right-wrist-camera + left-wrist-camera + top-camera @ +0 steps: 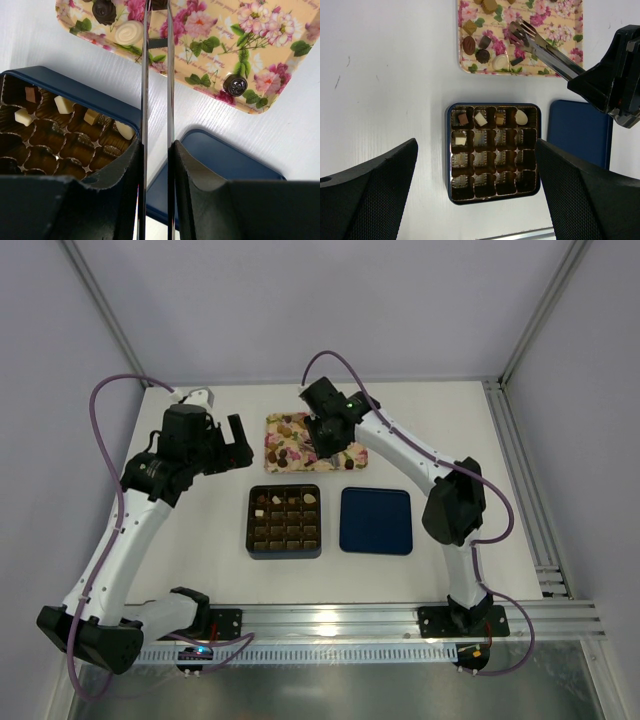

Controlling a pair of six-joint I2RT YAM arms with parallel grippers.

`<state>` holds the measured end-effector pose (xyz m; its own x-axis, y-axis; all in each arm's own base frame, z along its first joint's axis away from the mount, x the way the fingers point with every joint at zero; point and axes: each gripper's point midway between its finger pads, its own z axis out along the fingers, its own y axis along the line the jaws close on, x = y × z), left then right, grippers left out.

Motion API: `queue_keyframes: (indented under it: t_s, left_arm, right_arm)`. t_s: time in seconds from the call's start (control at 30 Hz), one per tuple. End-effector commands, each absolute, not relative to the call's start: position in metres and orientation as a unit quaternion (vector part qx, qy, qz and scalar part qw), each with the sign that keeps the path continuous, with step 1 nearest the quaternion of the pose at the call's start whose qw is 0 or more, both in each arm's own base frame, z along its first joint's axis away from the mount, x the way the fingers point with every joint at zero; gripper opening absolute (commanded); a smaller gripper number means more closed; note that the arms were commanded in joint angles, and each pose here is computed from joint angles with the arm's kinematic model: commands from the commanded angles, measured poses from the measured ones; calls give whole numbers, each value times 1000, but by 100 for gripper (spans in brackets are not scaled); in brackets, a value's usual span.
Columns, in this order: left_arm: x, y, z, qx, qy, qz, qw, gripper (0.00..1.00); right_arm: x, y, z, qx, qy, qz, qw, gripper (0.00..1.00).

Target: Pack the chocolate

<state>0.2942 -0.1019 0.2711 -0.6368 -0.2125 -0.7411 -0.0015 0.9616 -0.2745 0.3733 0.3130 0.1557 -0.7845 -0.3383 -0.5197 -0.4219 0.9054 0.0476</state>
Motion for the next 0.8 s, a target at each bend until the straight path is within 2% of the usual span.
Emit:
queue_keyframes:
  t_s: [0.0, 0.4, 0.77]
  left_arm:
    - [300, -103, 287, -58, 884, -135, 444, 97]
    - [301, -103, 286, -58, 885, -135, 443, 97]
    - [302, -104, 286, -59, 884, -137, 443, 97]
  right_arm:
    - [384, 312, 201, -194, 925, 95, 312, 27]
    - [381, 310, 201, -194, 927, 99, 306, 27]
    - [361, 306, 229, -190, 918, 134, 320, 26]
